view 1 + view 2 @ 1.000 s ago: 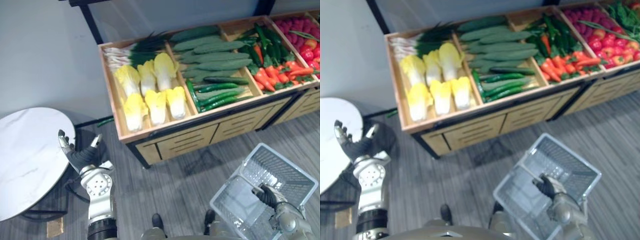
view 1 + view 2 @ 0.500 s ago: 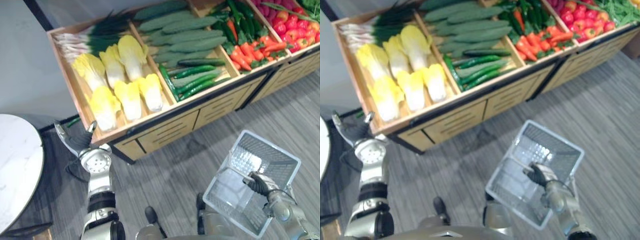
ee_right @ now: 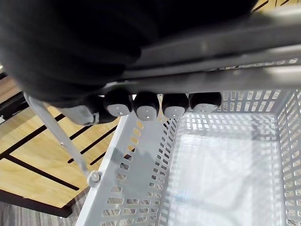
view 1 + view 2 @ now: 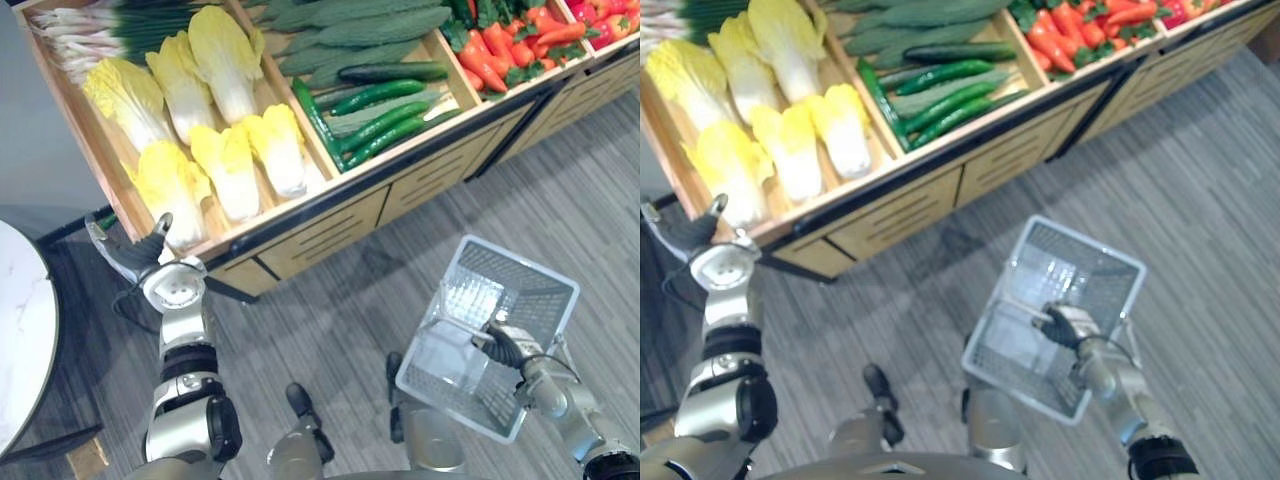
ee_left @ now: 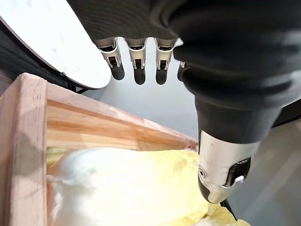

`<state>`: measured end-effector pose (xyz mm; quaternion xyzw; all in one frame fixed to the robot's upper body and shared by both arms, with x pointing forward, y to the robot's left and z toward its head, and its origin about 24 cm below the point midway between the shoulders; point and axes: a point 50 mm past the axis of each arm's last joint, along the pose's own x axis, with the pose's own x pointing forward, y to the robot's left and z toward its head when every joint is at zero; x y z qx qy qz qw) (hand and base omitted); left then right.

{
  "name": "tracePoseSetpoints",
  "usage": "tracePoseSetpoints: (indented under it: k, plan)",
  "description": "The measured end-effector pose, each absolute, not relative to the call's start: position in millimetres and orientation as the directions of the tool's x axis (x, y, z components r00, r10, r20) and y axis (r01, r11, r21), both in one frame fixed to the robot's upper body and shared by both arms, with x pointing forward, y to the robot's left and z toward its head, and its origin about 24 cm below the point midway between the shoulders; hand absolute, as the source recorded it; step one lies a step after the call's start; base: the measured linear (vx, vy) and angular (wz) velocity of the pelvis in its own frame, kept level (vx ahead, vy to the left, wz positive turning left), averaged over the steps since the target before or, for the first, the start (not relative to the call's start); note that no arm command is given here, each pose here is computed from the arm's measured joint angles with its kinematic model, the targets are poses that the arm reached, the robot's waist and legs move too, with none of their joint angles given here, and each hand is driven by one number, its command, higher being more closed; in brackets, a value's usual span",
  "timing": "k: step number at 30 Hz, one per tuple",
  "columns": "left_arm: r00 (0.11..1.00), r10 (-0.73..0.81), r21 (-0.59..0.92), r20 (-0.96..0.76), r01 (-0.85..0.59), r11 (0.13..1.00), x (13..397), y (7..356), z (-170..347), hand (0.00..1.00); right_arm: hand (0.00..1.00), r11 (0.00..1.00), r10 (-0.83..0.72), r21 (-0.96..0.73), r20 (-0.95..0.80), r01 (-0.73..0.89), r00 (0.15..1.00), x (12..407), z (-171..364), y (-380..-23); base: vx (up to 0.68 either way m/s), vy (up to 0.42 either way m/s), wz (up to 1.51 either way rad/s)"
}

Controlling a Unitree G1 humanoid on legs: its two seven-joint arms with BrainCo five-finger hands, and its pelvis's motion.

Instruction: Pick vegetable in the basket

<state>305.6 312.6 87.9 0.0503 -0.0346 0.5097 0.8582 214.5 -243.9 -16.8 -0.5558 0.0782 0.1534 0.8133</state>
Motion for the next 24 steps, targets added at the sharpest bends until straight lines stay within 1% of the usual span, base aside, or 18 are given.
tracePoseSetpoints:
  k: [15, 24]
  plan:
    - [0.490, 0.859, 0.026, 0.146, -0.870, 0.492, 317.8, 305.2, 104.5, 0.00, 1.00, 0.335, 0.170, -0.890, -0.267, -0.310, 0.949, 219.5, -12.6, -241.4, 0.01, -0.004, -0.01]
    - [0.503, 0.859, 0.053, 0.098, -0.864, 0.500, 322.7, 302.6, 96.7, 0.00, 1.00, 0.340, 0.165, -0.895, -0.246, -0.290, 0.955, 219.7, -11.5, -241.3, 0.00, -0.006, -0.08]
